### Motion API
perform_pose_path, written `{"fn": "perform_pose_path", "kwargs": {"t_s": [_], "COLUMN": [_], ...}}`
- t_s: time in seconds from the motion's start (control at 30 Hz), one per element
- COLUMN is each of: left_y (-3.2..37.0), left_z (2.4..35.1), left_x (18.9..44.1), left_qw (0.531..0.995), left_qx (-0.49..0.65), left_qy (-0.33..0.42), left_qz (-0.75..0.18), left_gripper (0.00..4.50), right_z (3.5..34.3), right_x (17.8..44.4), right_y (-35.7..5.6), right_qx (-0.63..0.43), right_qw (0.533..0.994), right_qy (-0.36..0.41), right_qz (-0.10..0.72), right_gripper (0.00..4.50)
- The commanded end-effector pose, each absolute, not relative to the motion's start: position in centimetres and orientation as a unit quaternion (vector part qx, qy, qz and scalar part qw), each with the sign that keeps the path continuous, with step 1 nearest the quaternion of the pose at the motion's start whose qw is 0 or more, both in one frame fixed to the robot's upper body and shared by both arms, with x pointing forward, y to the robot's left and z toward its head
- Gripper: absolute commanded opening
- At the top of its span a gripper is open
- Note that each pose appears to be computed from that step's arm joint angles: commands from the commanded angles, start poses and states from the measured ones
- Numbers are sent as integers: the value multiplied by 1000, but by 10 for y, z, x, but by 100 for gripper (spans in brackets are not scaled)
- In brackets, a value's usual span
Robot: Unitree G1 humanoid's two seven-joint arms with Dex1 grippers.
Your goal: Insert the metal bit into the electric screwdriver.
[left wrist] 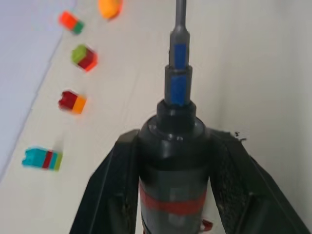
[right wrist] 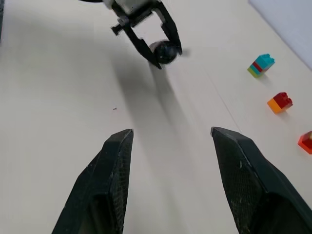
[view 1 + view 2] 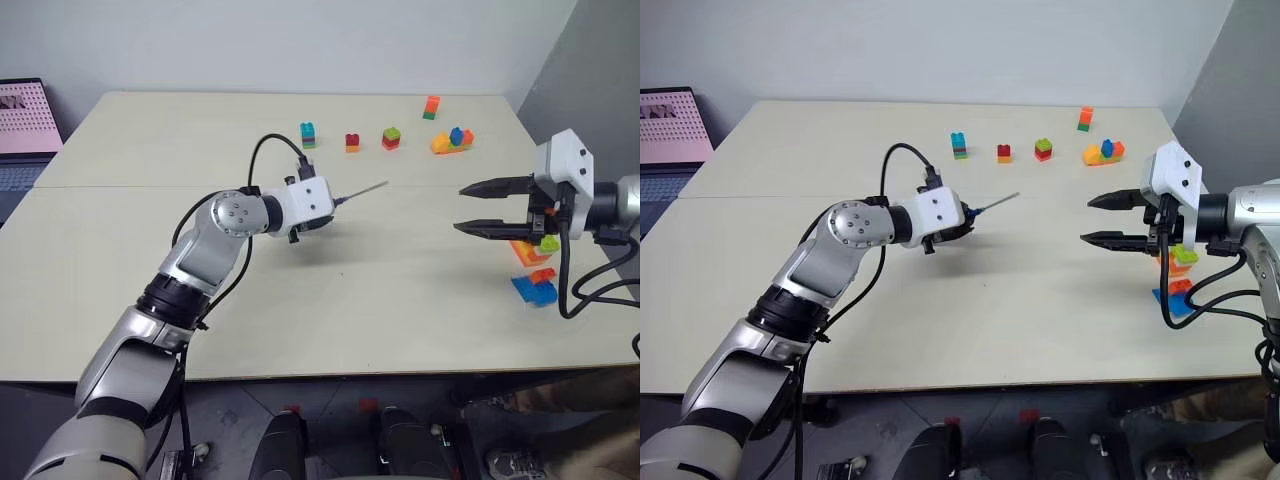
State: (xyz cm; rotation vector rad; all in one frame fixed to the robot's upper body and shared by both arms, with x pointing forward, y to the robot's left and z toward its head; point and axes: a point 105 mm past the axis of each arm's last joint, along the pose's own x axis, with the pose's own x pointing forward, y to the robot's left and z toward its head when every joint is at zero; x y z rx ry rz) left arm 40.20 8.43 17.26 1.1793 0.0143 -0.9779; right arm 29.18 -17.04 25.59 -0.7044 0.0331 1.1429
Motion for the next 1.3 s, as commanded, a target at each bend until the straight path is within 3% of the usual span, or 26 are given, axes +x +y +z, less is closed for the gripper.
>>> {"fn": "perform_pose_path", "kwargs": {"t_s": [0.03, 0.3, 0.47, 0.53, 0.73, 0.83, 0.97, 1.03, 1.13, 1.3], "left_y": [84, 62, 61, 60, 60, 66, 89, 110, 149, 181], "left_z": [153, 112, 111, 114, 132, 158, 190, 200, 202, 195], "left_x": [408, 404, 405, 406, 407, 407, 404, 393, 354, 320], "left_qw": [657, 580, 581, 586, 607, 649, 711, 728, 723, 746], "left_qx": [586, 604, 599, 596, 577, 542, 487, 462, 445, 406], "left_qy": [35, 78, 83, 81, 63, 33, 19, 27, 48, 103], "left_qz": [-473, -541, -545, -543, -543, -533, -507, -506, -526, -518], "left_gripper": [164, 164, 164, 235, 363, 432, 432, 432, 432, 432], "right_z": [264, 246, 246, 247, 248, 248, 245, 242, 238, 233], "right_x": [280, 271, 269, 269, 272, 275, 277, 278, 278, 277], "right_y": [-167, -162, -158, -156, -152, -152, -156, -160, -166, -175], "right_qx": [-349, -326, -321, -319, -316, -314, -314, -312, -302, -292], "right_qw": [777, 783, 783, 783, 784, 786, 794, 799, 809, 818], "right_qy": [5, 13, 9, 9, 8, 8, 15, 21, 29, 41], "right_qz": [524, 530, 532, 534, 535, 532, 521, 514, 504, 494], "right_gripper": [265, 265, 265, 265, 265, 265, 265, 265, 265, 265]}}
